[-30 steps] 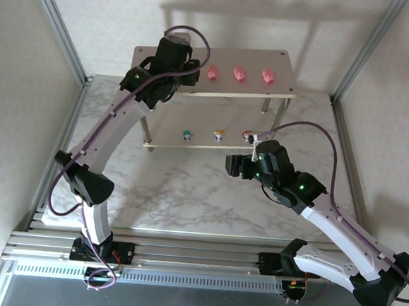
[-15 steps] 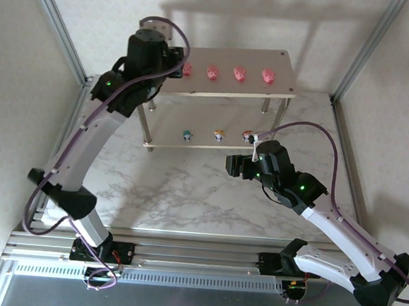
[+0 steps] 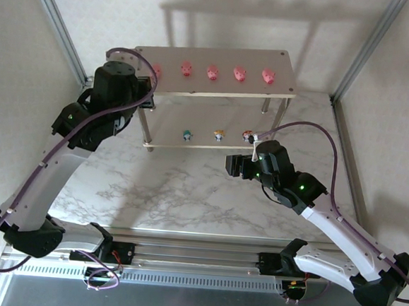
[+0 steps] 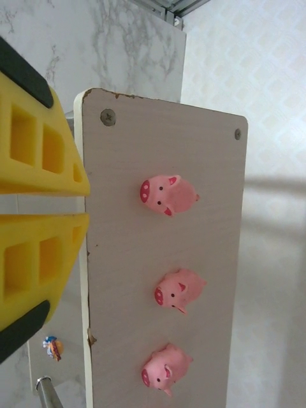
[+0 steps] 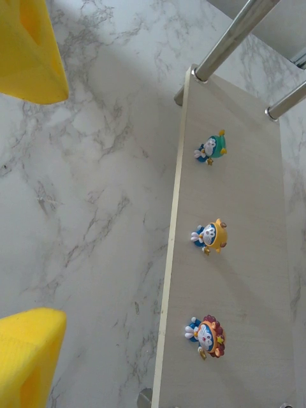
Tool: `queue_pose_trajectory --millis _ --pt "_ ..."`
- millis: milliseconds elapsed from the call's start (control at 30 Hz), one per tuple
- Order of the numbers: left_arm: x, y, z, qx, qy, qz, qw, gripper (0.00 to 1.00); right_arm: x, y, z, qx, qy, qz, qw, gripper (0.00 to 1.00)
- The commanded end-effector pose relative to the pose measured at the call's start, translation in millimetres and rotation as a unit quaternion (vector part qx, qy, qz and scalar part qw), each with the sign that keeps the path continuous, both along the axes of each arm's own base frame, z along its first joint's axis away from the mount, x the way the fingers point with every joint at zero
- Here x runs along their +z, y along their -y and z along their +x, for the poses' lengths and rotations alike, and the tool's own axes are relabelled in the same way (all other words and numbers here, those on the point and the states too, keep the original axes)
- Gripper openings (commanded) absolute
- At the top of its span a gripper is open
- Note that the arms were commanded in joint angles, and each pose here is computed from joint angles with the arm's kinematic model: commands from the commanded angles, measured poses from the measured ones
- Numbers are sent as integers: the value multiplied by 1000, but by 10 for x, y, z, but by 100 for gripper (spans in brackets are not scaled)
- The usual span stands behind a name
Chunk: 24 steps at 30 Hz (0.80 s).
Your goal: Place and organize the plastic toys onto the shelf
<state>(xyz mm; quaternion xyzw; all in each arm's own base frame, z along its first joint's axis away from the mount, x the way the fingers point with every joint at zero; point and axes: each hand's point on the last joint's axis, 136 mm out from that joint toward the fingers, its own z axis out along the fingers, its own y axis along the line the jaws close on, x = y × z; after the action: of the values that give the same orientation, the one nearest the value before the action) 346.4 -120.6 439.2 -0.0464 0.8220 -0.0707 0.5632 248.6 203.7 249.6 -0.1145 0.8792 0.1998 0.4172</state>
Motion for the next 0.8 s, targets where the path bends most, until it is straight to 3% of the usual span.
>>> queue_pose_trajectory --millis 0,767 --pt "-155 -30 42 8 -24 11 1000 14 88 -10 34 -5 10 14 1000 83" --pt "-558 -43 521 -22 -71 -19 997 12 91 36 20 -10 15 12 1000 83"
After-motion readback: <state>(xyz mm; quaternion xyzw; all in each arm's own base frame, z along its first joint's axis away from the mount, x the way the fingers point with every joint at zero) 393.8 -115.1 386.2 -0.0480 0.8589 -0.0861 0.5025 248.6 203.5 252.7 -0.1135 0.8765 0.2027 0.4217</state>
